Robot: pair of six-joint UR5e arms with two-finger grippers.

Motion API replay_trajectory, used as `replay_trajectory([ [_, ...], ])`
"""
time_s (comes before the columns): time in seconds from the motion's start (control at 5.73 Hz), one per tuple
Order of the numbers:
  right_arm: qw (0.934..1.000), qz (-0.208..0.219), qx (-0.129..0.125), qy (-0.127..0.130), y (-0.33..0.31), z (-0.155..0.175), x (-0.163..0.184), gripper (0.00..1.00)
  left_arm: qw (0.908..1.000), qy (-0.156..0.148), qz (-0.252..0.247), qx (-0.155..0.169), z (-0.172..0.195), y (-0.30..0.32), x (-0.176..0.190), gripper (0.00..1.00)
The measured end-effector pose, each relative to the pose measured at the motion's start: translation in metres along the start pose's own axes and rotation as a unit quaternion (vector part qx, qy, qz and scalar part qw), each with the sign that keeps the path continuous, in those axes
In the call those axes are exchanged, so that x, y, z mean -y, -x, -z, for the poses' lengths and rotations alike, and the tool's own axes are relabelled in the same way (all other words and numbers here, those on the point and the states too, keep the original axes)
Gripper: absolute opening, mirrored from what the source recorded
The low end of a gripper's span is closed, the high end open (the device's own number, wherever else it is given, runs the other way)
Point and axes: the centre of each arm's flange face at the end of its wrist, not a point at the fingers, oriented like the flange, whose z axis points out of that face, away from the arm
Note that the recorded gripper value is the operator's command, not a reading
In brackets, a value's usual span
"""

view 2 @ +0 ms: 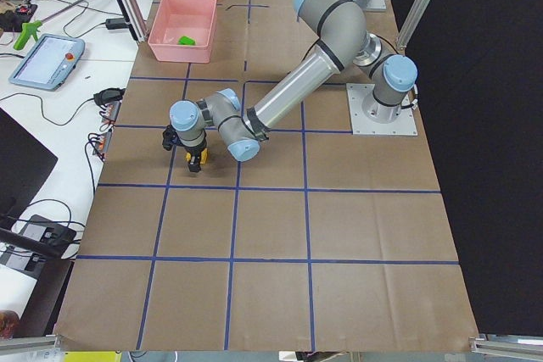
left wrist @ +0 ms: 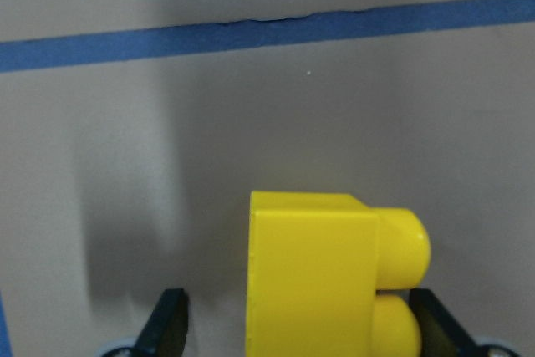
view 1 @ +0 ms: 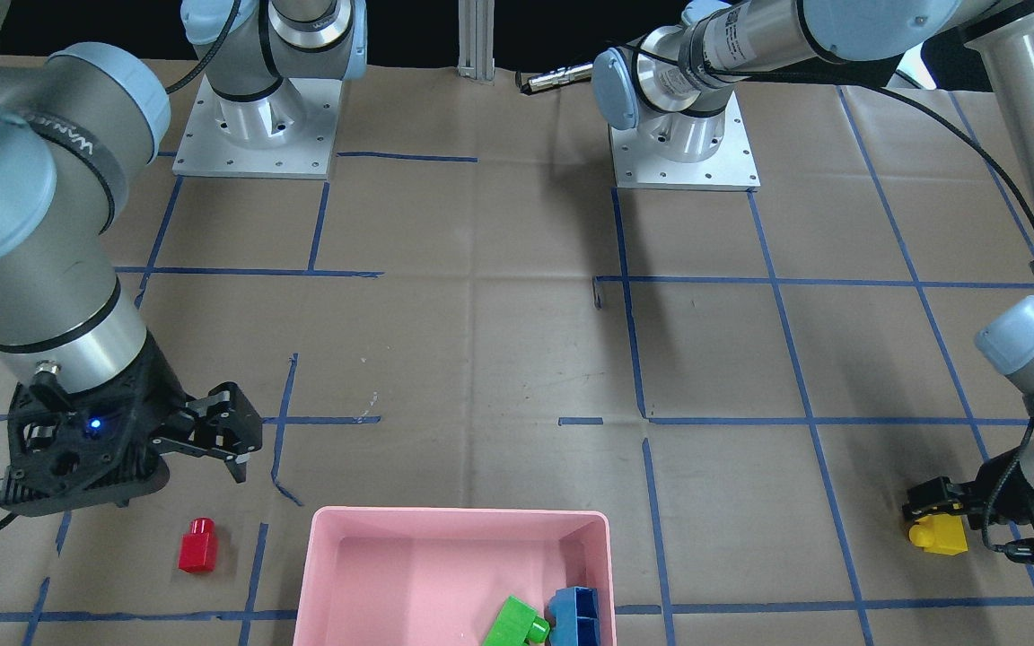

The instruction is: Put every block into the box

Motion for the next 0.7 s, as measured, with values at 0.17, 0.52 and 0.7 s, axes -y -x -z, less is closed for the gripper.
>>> replay_trajectory([
  [0.17,0.9998,-0.011,-0.005,-0.014,-0.013,-0.032,-0.013,0.99,1.0,-0.003,-0.001,0.002,0.004,-0.001,0.001,0.85],
  [0.52,0.9995,-0.027,-0.008,-0.017,-0.022,-0.099,-0.044,0.99,1.0,-0.005,-0.003,0.004,0.007,-0.001,0.003,0.75],
  [0.7,0.9992,-0.04,-0.004,-0.004,-0.023,-0.123,-0.054,0.99,1.0,-0.004,-0.005,0.004,0.007,-0.002,0.004,0.66],
])
